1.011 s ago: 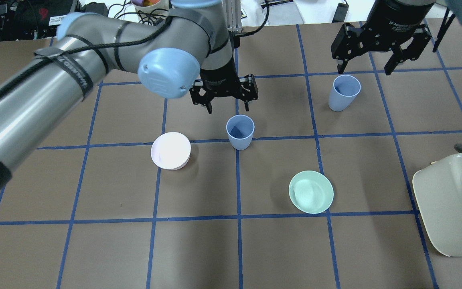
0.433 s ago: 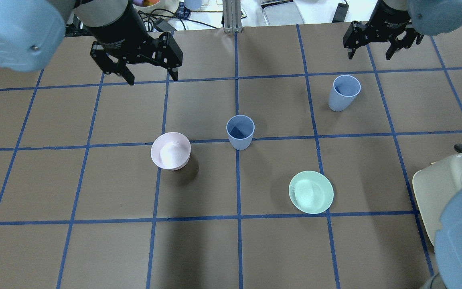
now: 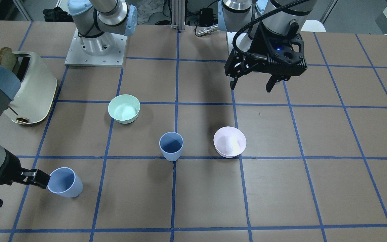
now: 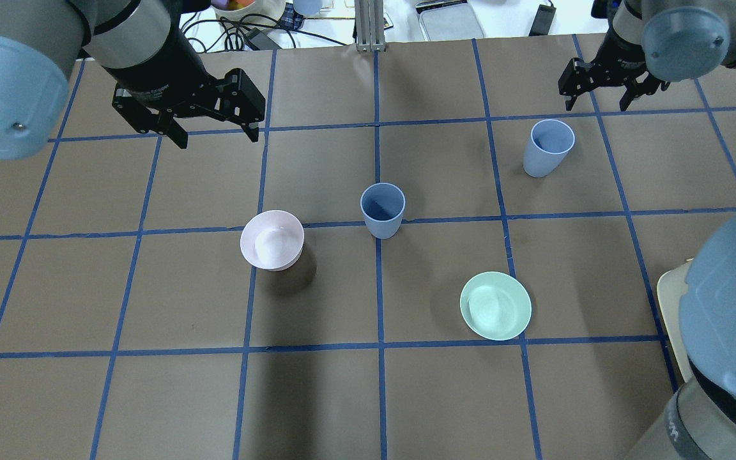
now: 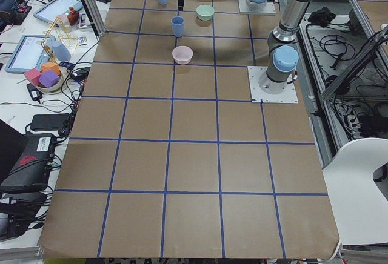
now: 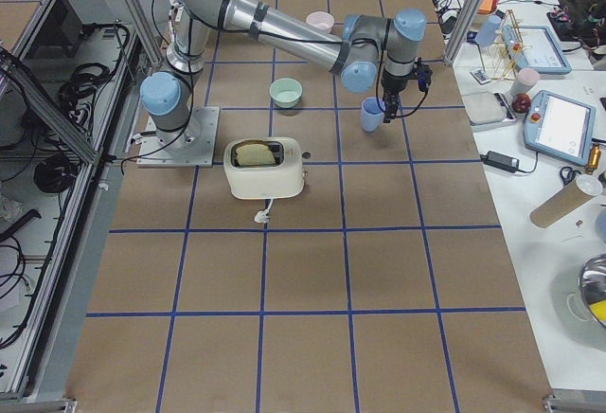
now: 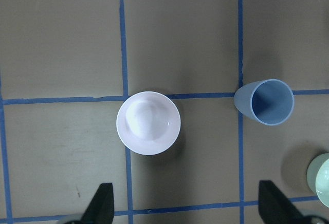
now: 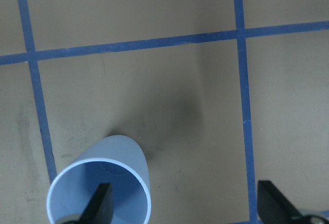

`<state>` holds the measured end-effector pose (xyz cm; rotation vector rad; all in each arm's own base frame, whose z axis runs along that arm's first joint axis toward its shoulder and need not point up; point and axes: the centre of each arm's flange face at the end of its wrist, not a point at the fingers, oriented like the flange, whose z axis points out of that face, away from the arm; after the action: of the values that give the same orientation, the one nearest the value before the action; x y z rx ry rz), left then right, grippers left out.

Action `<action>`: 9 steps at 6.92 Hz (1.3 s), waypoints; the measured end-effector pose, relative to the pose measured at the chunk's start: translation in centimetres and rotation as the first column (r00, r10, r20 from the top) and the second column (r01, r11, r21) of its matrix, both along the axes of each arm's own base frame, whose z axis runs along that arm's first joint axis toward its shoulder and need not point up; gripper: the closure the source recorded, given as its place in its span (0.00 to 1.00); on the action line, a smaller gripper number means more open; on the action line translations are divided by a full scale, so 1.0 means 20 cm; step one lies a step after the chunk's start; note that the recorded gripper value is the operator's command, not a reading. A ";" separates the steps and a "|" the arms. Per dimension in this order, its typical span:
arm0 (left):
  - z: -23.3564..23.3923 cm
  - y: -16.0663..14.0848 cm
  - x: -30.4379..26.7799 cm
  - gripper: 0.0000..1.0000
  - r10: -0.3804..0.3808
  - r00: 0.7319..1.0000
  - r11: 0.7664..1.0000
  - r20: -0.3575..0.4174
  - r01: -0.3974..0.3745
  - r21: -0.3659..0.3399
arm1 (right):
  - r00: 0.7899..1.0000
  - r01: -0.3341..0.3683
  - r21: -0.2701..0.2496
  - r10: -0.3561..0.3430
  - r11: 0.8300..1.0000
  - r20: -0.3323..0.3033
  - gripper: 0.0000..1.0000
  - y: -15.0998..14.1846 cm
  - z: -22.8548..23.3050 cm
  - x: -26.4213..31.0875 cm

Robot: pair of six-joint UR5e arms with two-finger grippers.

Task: Stack blue cups with both arms

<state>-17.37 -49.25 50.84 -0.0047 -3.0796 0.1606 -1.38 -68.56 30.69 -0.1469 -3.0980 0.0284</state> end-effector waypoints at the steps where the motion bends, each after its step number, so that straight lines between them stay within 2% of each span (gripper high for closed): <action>1: 0.00 0.00 0.02 0.00 0.004 1.000 1.000 0.026 -0.004 -0.009 | 1.000 -0.002 0.006 0.002 1.000 0.008 0.04 0.00 -0.04 0.00; 2: 0.01 0.00 0.02 0.00 0.005 0.999 1.000 0.036 -0.005 -0.012 | 1.000 -0.008 0.009 0.008 1.000 0.022 0.10 -0.01 -0.08 0.00; 3: 0.01 0.00 0.02 0.00 0.006 0.999 1.000 0.037 -0.006 -0.011 | 0.999 -0.018 0.022 0.018 1.000 0.037 0.24 0.00 -0.13 0.01; 4: 0.01 0.00 0.02 0.00 0.007 0.999 1.000 0.037 -0.006 -0.012 | 0.999 -0.026 0.031 0.024 0.999 0.044 0.48 0.02 -0.18 0.02; 5: 0.01 0.00 0.02 0.00 0.006 0.999 1.000 0.036 -0.006 -0.011 | 0.999 -0.029 0.029 0.027 0.999 0.047 0.81 0.03 -0.21 0.02; 6: 0.01 0.00 0.02 0.00 0.006 0.999 1.000 0.036 -0.005 -0.010 | 0.998 -0.030 0.033 0.028 0.999 0.053 0.99 0.04 -0.24 0.03; 9: 0.01 0.00 0.02 0.00 0.006 0.999 1.000 0.041 -0.006 -0.009 | 0.997 -0.051 0.022 0.049 0.998 0.065 1.00 0.06 -0.23 0.05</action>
<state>-16.94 -49.29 51.01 0.0007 -3.1197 0.1774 -0.44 -67.46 26.06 -0.0710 -3.1644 -0.0109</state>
